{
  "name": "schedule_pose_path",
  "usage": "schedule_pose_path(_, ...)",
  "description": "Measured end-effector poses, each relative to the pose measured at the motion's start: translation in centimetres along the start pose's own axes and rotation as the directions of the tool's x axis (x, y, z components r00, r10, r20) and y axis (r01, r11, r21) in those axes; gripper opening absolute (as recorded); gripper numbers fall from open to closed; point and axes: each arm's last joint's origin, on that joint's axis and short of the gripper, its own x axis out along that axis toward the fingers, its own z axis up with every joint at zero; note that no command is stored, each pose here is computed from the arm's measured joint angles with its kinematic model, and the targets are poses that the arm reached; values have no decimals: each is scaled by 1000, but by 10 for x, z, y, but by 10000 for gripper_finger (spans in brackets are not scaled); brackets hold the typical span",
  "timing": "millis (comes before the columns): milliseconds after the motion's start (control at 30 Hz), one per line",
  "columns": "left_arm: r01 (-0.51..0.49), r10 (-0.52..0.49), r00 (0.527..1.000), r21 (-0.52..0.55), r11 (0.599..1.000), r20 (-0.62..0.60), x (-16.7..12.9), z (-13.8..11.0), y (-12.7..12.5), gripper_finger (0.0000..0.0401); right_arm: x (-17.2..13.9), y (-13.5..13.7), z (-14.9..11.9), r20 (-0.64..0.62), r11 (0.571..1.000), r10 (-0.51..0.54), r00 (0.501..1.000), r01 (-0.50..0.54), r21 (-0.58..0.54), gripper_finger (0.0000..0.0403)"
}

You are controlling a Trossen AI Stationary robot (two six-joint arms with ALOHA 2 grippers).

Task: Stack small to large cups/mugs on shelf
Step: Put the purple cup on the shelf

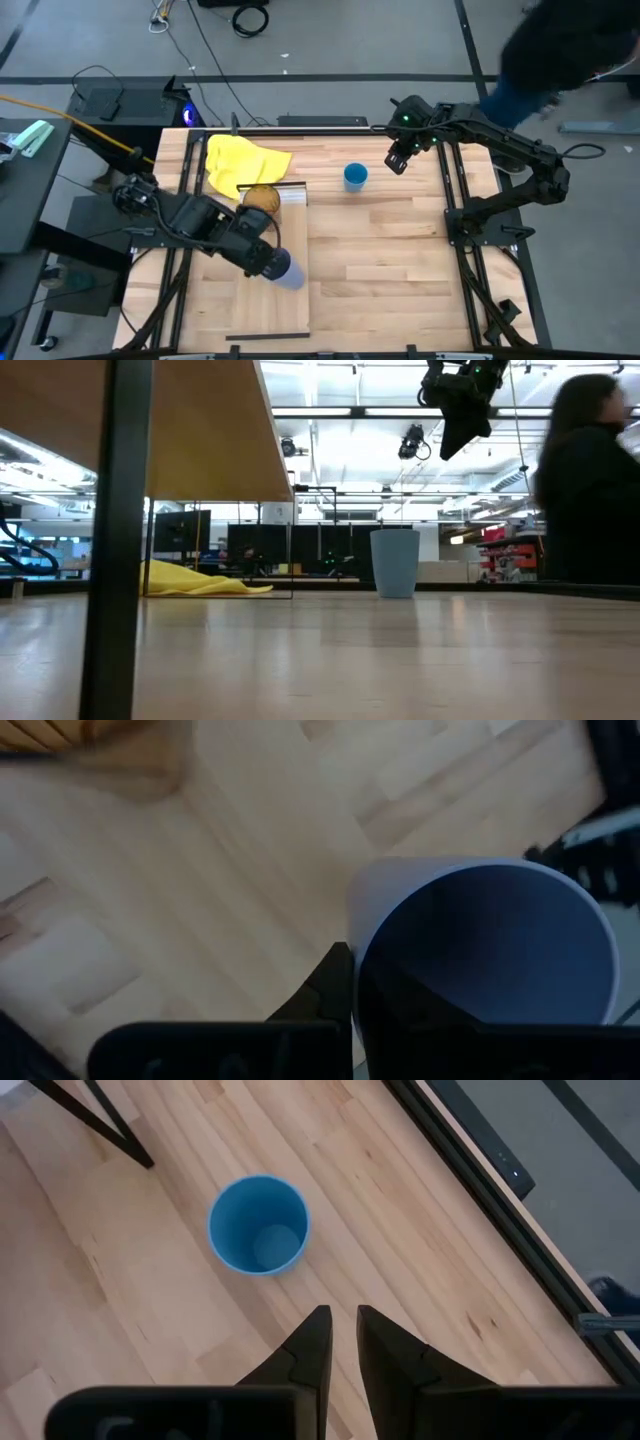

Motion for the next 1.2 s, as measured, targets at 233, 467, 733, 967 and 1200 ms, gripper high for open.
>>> schedule_pose_path(233,-25,26,1000,-19,999,11,5,3,4,10,0,0,0,4,1000,0,1000,0,8,58)
schedule_pose_path(467,-84,84,996,-90,992,5,15,3,13,10,0,1,3,31,1000,6,1000,-6,7,58)
schedule_pose_path(733,-128,130,991,-174,976,0,21,0,28,10,0,18,5,59,997,50,997,-46,-61,58)
schedule_pose_path(967,-134,136,991,-210,969,-4,18,-1,35,10,2,34,7,87,990,89,992,-79,-120,58)
schedule_pose_path(1200,-129,125,992,-212,969,-33,16,-6,36,10,5,41,8,84,984,104,991,-91,-152,58)
